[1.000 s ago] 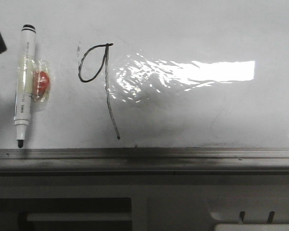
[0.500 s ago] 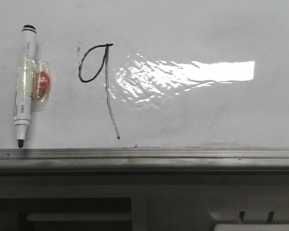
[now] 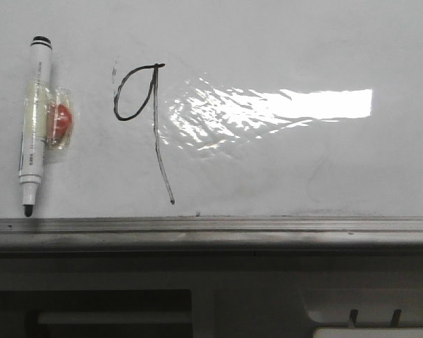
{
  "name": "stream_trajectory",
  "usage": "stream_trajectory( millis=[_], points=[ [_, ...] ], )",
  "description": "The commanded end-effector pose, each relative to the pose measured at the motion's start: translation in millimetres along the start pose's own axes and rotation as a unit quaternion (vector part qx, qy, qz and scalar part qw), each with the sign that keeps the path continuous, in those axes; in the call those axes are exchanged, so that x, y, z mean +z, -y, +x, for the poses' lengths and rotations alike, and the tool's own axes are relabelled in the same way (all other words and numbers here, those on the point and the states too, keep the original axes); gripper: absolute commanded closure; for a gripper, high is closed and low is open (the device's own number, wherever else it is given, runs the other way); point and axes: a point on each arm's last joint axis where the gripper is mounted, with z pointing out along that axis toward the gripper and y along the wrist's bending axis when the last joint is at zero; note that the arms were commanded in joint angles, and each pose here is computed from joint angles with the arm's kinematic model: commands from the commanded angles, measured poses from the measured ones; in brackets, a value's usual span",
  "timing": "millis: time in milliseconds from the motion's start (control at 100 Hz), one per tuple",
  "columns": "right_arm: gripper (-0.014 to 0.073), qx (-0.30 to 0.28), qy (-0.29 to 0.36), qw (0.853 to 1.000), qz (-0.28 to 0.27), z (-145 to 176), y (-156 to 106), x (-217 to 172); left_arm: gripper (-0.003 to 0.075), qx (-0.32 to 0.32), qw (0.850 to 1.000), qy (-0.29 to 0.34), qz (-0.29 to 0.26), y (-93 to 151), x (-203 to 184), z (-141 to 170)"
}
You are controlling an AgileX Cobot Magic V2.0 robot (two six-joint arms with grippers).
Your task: Write number 9 on whiteboard
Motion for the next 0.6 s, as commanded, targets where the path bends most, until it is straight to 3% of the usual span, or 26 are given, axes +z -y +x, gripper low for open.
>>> stream_trajectory(
  millis=[0,590],
  points=[
    [0.0664,-0.005,0.037,0.999,0.005,-13.6,0.6,1.0,0.074,0.008,0.997,0.07,0.013,5.4,2.6,-18.0],
    [0.0664,-0.004,0.037,0.999,0.005,-13.6,0.6,1.0,0.074,0.011,0.996,0.091,0.017,6.3,2.1,-21.8]
  ],
)
